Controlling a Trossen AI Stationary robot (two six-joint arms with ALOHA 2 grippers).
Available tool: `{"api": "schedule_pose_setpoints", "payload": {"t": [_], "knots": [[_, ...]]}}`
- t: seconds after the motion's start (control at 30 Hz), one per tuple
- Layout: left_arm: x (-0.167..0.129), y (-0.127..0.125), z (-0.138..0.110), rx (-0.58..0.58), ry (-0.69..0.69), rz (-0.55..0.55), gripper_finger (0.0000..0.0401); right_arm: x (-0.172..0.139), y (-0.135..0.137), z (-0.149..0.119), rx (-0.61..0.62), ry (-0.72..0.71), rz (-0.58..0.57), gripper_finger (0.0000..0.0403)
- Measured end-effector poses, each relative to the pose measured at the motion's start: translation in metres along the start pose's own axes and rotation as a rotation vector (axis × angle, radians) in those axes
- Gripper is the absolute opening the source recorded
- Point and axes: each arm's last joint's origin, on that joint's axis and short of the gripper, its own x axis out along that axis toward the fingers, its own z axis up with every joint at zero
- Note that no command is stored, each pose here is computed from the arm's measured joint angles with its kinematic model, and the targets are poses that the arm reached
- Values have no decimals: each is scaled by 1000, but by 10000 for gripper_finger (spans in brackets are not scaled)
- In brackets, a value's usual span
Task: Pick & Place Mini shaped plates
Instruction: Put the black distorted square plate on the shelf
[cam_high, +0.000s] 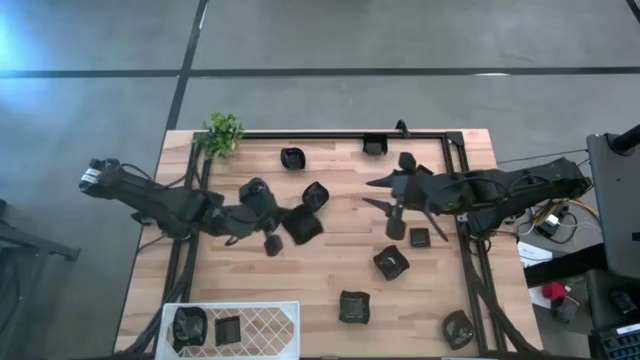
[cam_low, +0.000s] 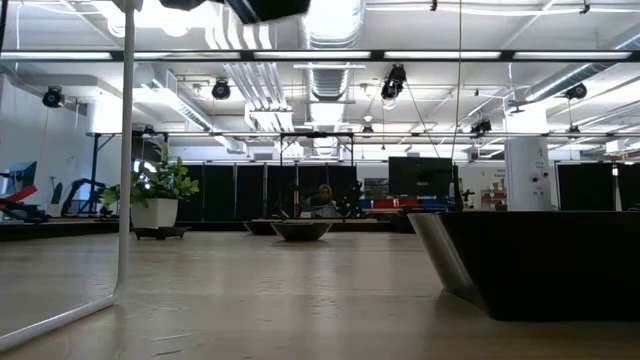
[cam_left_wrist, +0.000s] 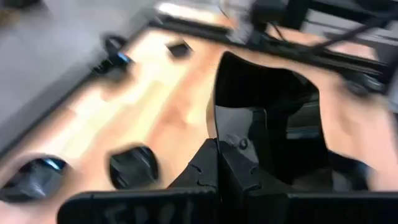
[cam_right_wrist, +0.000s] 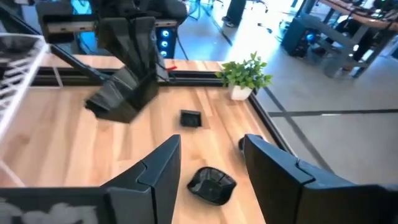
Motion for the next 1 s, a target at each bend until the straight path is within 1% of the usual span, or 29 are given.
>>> {"api": "schedule_pose_setpoints", "payload": {"t": [0.1, 0.23, 0.27, 0.37, 0.47, 0.6, 0.73, 1.0], "knots": [[-14, -5, 0, -30, 63, -128, 0, -8, 2, 0, -8, 0, 26, 169], [-26, -15, -3, -62, 163, -355, 0, -15, 8, 0, -16, -7, 135, 168], [-27, -18, -6, -76, 192, -391, 0, -15, 9, 0, -18, -6, 169, 167], [-30, -27, -12, -120, 259, -451, 0, -16, 12, 0, -20, 0, 269, 164], [-28, -38, -22, -142, 334, -471, 0, -16, 14, 0, -21, 5, 334, 161], [-24, -52, -36, -156, 427, -480, 0, -15, 15, -1, -22, 10, 337, 159], [-20, -64, -47, -139, 501, -504, 0, -15, 15, -1, -22, 9, 337, 161], [-19, -80, -62, -114, 578, -526, 0, -15, 15, -1, -22, 9, 336, 155]]}}
